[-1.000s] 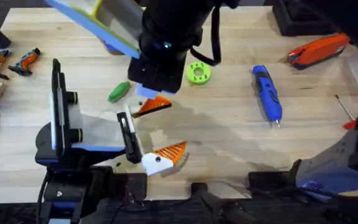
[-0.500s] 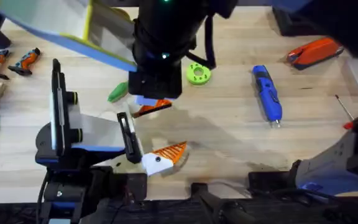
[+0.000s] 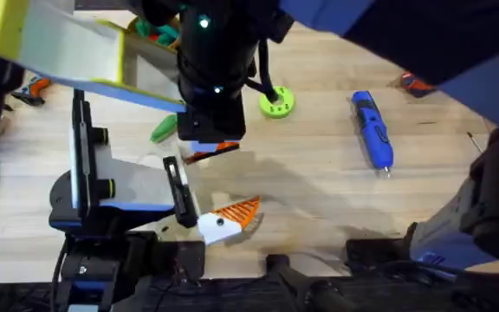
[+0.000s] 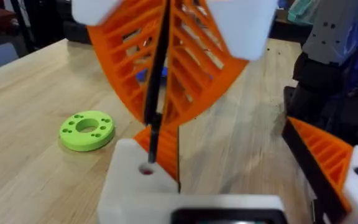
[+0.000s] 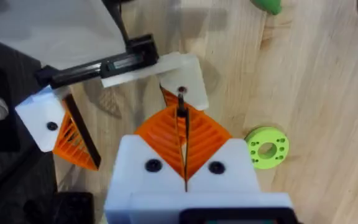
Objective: Pick up the gripper from the table and insert it into the empty holder that is missing its gripper. Then pick up a screw, insert it into the mounting hole, and use the screwdriver to tighten it. Finally, clean up the table by picking up the vegetable and placing it into the bucket.
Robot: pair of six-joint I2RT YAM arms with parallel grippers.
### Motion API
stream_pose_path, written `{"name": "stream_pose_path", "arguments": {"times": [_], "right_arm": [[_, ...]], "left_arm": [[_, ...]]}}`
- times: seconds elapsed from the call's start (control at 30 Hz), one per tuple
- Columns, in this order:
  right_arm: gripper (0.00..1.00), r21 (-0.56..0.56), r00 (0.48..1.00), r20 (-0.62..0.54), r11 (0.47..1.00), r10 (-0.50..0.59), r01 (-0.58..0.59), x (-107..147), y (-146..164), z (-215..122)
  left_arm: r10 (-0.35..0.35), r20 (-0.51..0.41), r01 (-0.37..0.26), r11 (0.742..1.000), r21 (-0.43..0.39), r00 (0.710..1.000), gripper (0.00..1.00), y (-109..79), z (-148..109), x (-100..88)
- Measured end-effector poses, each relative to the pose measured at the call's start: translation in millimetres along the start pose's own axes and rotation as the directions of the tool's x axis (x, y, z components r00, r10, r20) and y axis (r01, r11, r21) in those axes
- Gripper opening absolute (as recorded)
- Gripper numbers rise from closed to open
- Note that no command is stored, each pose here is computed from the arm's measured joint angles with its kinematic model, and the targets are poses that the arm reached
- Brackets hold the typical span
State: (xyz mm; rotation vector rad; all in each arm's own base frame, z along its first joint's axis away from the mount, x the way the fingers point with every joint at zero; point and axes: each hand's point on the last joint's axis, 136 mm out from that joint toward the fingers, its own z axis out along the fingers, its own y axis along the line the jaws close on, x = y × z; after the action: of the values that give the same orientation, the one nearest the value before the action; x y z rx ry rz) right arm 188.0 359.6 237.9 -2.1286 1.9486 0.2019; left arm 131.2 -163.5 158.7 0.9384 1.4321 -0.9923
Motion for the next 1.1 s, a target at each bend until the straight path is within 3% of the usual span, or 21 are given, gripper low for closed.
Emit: {"name": "stream_pose_path", "arguments": {"times": [1.1], "right_arm": [[0.006, 0.004, 1.000, 0.006, 1.000, -0.008, 0.008, -1.6, -1.1, 0.1]], "left_arm": [[0.000, 0.000, 0.000, 1.000, 0.000, 1.000, 0.986, 0.0, 0.0, 0.0]]}}
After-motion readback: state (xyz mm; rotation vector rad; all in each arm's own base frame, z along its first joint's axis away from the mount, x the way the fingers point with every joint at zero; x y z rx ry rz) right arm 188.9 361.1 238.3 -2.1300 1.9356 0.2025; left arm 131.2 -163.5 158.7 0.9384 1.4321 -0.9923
